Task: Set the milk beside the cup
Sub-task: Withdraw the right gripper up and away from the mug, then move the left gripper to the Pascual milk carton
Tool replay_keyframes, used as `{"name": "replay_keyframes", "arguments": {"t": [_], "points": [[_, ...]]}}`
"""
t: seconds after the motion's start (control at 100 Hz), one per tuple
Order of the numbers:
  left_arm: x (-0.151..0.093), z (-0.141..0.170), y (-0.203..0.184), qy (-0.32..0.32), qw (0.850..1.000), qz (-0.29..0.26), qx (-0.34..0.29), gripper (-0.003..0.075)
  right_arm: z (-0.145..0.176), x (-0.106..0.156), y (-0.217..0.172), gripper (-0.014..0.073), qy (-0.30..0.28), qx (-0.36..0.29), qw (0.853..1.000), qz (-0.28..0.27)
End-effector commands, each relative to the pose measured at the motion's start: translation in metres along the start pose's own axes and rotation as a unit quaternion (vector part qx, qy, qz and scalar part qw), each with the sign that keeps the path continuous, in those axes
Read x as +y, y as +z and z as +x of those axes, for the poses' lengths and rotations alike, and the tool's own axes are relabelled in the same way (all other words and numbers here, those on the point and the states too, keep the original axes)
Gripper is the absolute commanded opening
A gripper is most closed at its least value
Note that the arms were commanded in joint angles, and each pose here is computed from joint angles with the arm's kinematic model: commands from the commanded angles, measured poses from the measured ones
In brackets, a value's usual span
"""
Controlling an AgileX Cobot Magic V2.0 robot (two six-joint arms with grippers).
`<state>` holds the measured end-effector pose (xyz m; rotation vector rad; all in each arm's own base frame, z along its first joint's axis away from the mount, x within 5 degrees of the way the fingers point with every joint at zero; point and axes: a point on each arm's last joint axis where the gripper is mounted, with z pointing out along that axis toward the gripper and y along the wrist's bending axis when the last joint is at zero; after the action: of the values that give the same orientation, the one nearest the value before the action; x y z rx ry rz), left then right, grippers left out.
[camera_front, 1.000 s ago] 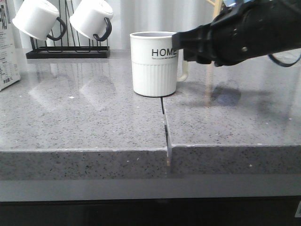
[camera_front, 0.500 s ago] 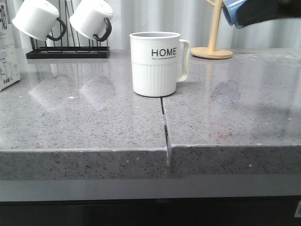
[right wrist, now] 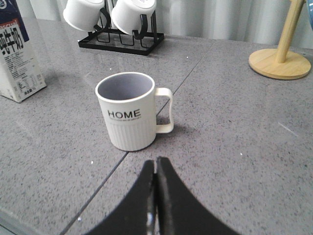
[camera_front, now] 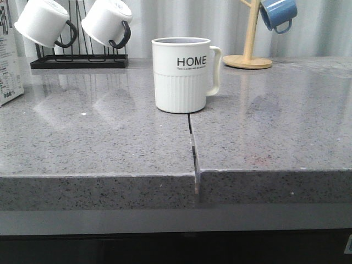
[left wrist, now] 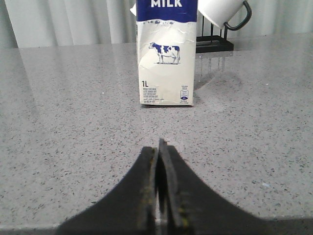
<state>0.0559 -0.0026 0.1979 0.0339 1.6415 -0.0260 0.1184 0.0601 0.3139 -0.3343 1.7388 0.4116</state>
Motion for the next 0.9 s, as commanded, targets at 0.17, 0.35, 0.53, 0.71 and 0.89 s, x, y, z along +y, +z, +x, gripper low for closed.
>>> {"name": "replay_keyframes", "arguments": {"t": [0.17, 0.35, 0.53, 0.71, 0.89], "points": [[0.001, 0.003, 0.000, -0.009, 0.999, -0.003, -0.045, -0.0020, 0.019, -0.002, -0.037, -0.0069, -0.008, -0.077, 0.997, -0.005], [0.001, 0.000, -0.001, -0.009, 0.998, -0.004, -0.060, -0.0021, 0.035, -0.003, -0.056, -0.0069, -0.009, -0.103, 0.995, -0.008], [0.001, 0.000, -0.001, -0.009, 0.998, -0.004, -0.064, -0.0020, 0.037, -0.003, -0.062, -0.0069, -0.009, -0.109, 0.994, -0.009], [0.001, -0.012, -0.003, -0.018, 0.995, -0.005, -0.094, -0.0021, 0.037, -0.003, -0.062, -0.0069, -0.009, -0.108, 0.994, -0.009], [0.000, -0.047, -0.011, 0.011, 0.998, -0.002, -0.066, -0.0021, 0.038, -0.003, -0.061, -0.0069, -0.009, -0.106, 0.994, -0.009]]}}
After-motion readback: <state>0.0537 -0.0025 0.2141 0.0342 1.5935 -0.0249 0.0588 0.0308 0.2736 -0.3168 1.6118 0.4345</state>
